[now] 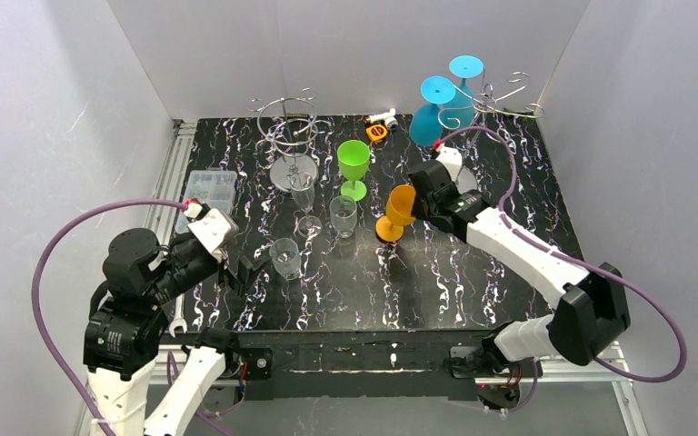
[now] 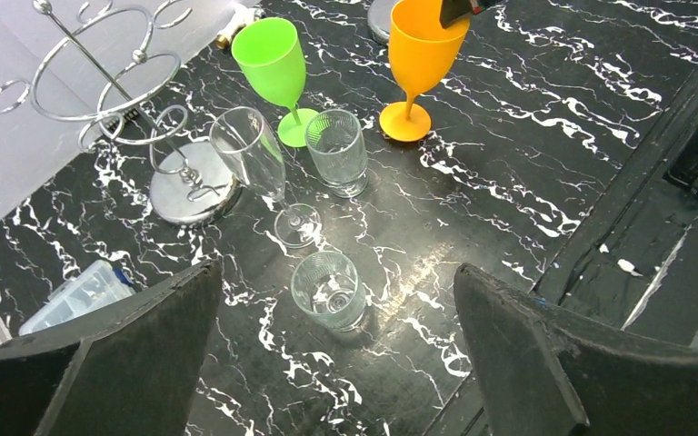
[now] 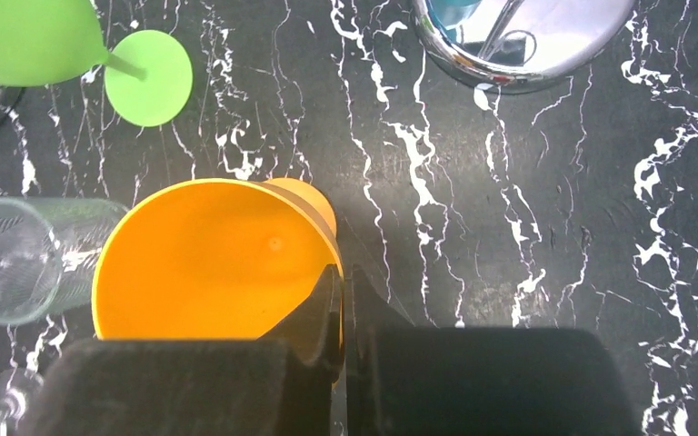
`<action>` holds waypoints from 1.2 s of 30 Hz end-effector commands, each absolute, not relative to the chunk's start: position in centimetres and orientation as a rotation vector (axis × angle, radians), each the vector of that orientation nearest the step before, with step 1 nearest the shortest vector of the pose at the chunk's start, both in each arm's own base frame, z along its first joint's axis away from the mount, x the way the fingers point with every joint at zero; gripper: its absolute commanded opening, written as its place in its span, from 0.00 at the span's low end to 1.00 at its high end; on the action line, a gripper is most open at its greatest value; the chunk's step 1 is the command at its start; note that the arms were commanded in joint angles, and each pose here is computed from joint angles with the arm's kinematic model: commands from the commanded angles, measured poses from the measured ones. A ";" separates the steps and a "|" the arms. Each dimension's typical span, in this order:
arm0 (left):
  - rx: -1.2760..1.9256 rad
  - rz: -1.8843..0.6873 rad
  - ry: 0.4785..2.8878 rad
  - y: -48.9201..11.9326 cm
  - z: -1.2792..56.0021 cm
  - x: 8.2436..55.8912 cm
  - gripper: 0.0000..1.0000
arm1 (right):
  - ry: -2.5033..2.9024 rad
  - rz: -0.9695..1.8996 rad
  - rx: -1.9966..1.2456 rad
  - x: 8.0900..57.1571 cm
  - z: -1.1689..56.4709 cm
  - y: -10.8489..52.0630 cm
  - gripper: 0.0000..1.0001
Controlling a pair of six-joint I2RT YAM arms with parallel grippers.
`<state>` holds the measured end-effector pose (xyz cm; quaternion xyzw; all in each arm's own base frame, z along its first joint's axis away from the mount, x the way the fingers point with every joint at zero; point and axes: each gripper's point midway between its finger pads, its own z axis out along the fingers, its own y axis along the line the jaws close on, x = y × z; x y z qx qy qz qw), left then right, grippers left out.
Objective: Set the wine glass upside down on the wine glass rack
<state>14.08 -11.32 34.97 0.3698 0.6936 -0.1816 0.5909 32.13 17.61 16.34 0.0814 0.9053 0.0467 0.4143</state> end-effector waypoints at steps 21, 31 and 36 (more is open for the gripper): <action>0.645 -0.982 1.711 -18.1 40.5 21.2 0.99 | 1.598 1.010 -0.099 22.3 47.7 21.0 0.01; 0.580 -1.115 1.739 -19.4 41.3 22.5 0.99 | 1.493 1.187 -0.167 21.5 50.0 23.5 0.01; 0.581 -1.136 1.730 -19.5 41.3 22.3 0.99 | 1.499 1.240 -0.166 21.6 49.8 24.4 0.01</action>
